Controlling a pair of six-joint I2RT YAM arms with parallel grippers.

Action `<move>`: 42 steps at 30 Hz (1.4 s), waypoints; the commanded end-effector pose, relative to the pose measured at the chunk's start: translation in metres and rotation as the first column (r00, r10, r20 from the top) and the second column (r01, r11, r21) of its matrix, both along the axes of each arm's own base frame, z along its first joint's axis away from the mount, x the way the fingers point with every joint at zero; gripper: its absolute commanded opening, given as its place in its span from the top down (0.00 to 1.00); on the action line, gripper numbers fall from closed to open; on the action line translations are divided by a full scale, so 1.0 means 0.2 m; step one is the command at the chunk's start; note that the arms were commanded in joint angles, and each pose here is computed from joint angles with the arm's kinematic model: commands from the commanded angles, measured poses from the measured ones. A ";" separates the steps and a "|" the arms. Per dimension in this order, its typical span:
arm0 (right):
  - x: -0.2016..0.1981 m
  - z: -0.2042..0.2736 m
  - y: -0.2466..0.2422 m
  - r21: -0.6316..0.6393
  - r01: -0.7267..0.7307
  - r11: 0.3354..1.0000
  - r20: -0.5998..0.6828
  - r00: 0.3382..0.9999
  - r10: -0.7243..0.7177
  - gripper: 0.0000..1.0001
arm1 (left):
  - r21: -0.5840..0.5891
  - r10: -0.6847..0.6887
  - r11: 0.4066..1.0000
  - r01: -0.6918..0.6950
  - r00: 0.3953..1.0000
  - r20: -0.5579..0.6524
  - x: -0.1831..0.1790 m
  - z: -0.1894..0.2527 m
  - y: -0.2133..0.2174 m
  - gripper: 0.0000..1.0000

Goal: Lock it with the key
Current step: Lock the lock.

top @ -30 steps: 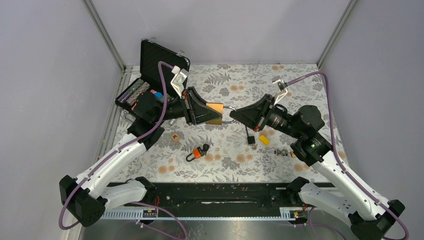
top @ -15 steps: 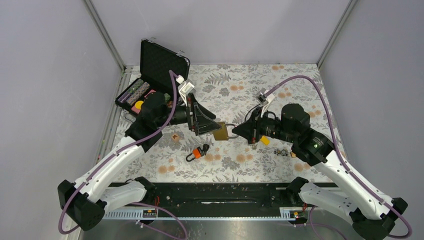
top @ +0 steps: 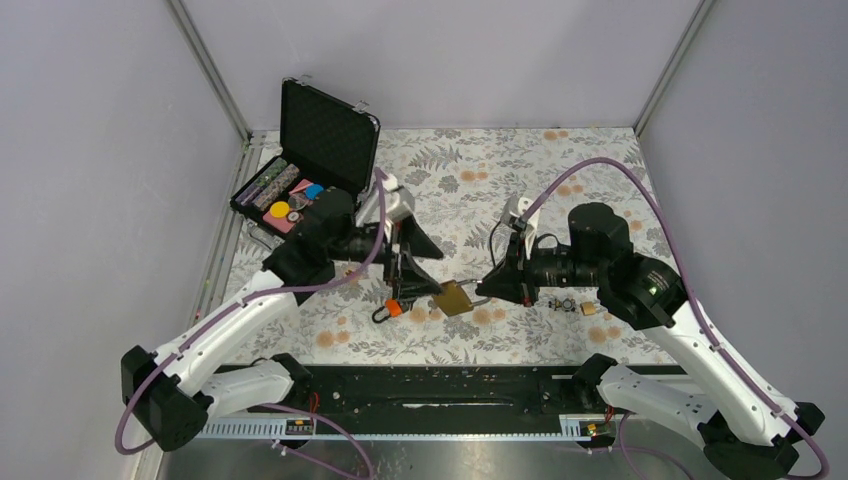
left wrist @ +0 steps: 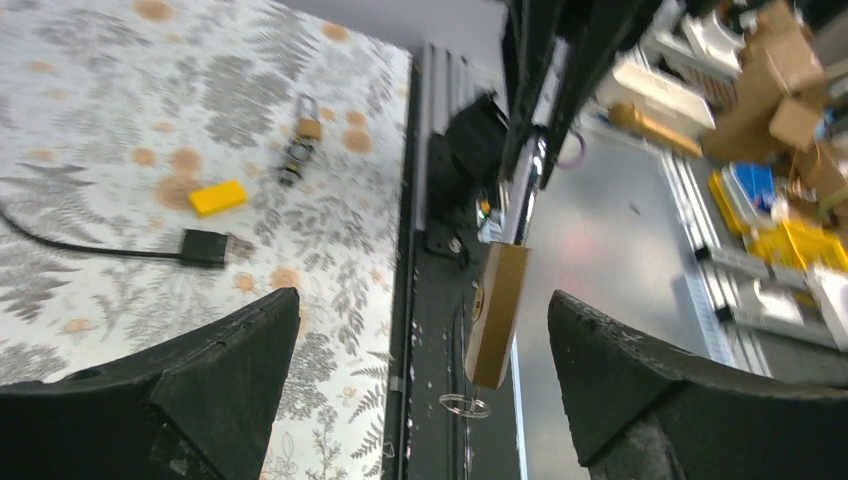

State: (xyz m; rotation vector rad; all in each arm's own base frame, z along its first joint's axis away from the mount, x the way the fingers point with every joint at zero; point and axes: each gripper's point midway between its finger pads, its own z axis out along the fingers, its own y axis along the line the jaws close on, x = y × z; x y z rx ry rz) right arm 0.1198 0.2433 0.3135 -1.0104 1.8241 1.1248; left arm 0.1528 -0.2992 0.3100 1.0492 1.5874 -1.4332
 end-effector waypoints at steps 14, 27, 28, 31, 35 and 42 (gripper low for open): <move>-0.11 0.02 0.02 0.001 -0.210 0.978 0.105 0.972 0.208 1.00 | 0.173 -0.312 0.942 0.286 0.938 0.148 -0.26 -0.16 -0.22 0.34; -0.04 0.04 0.03 0.011 -0.144 0.990 0.104 0.984 0.142 0.94 | 0.182 -0.273 0.953 0.244 0.949 0.160 -0.21 -0.13 -0.27 1.00; -0.03 0.05 0.03 0.022 -0.125 0.992 0.115 0.986 0.122 0.77 | 0.176 -0.224 0.965 0.194 0.959 0.175 -0.17 -0.11 -0.27 1.00; 0.08 0.10 0.04 0.083 0.007 0.997 0.154 0.988 -0.020 0.30 | 0.094 -0.007 0.995 -0.016 0.969 0.246 -0.02 -0.01 -0.27 1.00; 0.27 0.14 0.00 0.167 0.222 0.961 0.188 0.949 -0.252 0.12 | -0.041 0.220 0.975 -0.217 0.942 0.254 0.12 0.17 -0.21 1.00; 0.38 0.24 -0.01 0.488 0.352 0.799 0.091 0.890 -0.447 0.15 | -0.344 0.485 0.846 -0.407 0.856 0.181 0.23 0.53 -0.09 1.00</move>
